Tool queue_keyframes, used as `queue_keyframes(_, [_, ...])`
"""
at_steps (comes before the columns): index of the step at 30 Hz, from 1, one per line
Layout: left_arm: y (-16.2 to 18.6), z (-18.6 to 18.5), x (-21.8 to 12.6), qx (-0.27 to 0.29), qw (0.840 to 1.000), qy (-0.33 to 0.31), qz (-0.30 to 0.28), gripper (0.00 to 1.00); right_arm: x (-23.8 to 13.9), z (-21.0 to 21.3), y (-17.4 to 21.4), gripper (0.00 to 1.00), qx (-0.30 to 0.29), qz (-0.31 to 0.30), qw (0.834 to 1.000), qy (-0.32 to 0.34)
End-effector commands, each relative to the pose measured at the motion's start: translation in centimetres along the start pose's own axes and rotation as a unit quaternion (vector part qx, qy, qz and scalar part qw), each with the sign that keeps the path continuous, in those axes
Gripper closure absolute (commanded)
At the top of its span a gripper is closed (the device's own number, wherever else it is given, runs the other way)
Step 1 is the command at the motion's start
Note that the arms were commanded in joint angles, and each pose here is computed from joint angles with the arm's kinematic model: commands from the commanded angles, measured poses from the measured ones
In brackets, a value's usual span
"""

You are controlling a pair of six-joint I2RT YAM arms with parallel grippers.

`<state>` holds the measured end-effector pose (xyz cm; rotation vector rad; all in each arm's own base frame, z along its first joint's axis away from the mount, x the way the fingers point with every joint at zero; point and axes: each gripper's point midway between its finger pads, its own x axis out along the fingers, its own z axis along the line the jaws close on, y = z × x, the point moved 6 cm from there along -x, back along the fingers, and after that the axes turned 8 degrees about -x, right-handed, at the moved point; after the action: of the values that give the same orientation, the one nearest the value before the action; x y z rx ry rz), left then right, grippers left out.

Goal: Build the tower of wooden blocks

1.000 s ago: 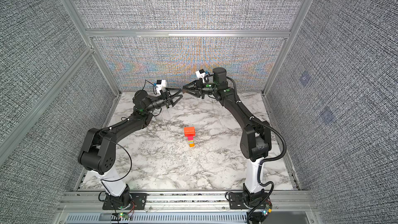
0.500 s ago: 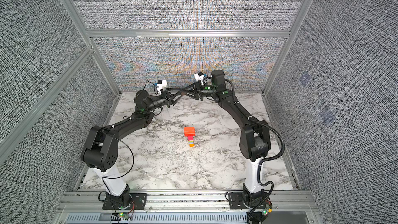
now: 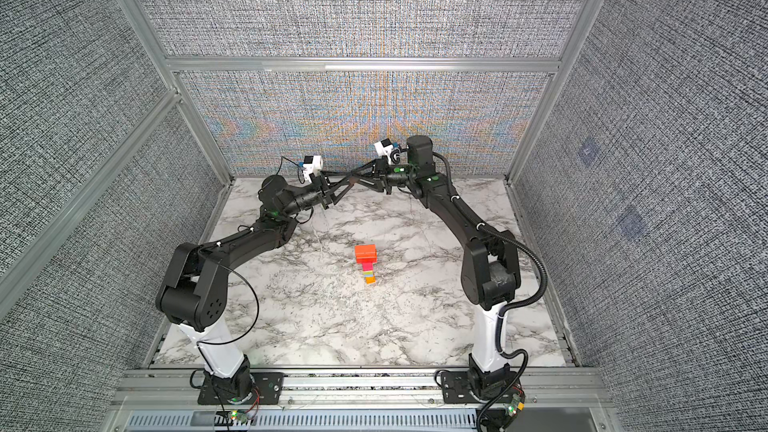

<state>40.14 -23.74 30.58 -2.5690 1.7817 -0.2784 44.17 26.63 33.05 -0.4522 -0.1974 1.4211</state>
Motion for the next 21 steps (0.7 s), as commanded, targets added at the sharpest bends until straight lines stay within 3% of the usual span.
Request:
queue_keyframes(1, [0.23,-0.14,-0.02,0.001,1.0,0.001,0.007,0.51,0.07,0.62,-0.34,0.88,-0.024,-0.006,1.0,-0.008])
queue_keyframes(21, [0.19,0.09,0.01,-0.007,1.0,0.007,0.008,0.64,0.31,0.42,0.3,0.87,-0.028,0.002,1.0,-0.003])
